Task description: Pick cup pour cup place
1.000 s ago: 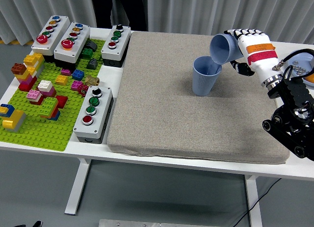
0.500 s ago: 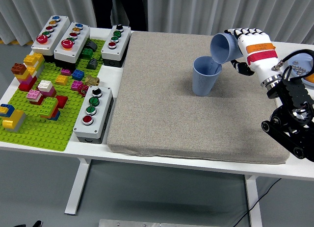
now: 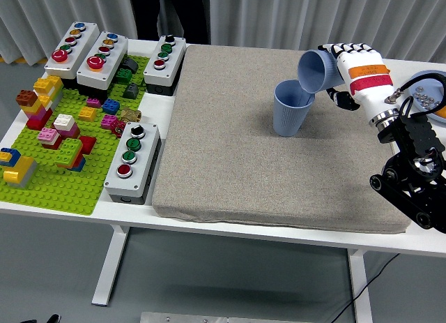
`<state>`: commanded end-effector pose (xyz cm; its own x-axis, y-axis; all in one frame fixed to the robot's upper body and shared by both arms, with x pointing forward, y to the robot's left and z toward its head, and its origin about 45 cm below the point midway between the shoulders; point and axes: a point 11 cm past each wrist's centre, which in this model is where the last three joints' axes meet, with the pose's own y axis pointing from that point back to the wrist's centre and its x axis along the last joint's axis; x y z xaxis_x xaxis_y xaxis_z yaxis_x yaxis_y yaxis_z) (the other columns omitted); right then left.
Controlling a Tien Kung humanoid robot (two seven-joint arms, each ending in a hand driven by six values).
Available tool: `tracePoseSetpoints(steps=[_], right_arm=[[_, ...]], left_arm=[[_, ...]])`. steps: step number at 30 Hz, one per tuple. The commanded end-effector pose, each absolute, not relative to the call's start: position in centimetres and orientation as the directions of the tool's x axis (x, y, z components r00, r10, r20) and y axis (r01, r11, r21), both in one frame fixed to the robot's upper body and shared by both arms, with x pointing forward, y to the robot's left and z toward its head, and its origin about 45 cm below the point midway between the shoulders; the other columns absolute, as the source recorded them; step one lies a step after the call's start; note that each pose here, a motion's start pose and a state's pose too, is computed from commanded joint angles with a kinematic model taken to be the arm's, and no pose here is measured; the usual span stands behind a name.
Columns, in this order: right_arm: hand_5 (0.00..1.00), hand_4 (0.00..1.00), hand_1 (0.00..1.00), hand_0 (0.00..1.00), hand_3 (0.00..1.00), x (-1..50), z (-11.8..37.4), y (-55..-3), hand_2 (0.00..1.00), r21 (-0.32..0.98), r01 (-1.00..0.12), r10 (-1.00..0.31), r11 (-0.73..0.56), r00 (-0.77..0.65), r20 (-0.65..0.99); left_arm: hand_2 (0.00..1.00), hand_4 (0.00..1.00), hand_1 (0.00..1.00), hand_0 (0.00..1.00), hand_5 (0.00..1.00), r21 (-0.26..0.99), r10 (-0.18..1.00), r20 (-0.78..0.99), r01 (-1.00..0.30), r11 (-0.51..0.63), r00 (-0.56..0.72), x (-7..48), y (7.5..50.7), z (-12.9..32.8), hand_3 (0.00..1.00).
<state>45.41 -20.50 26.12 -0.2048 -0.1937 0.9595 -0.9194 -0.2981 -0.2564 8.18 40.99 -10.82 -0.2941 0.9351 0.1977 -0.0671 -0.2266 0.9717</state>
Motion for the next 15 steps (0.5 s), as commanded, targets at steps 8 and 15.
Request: tracePoseSetpoints(steps=[8, 15], right_arm=[[0.002, 0.655, 0.671, 0.789, 0.637, 45.31, 25.9, -20.31, 0.584, -0.25, -0.919, -0.18, -0.306, -0.202, 0.963], [0.002, 0.641, 0.67, 0.79, 0.635, 45.31, 25.94, -20.22, 0.582, -0.243, -0.919, -0.168, -0.31, -0.199, 0.966]], left_arm=[[0.841, 0.509, 0.807, 0.764, 0.925, 0.972, 0.935, 0.2, -0.062, -0.227, -0.293, 7.89, 41.03, -10.86, 0.77], [0.843, 0.509, 0.806, 0.765, 0.924, 0.972, 0.935, 0.2, -0.061, -0.227, -0.293, 7.84, 41.04, -10.87, 0.77]])
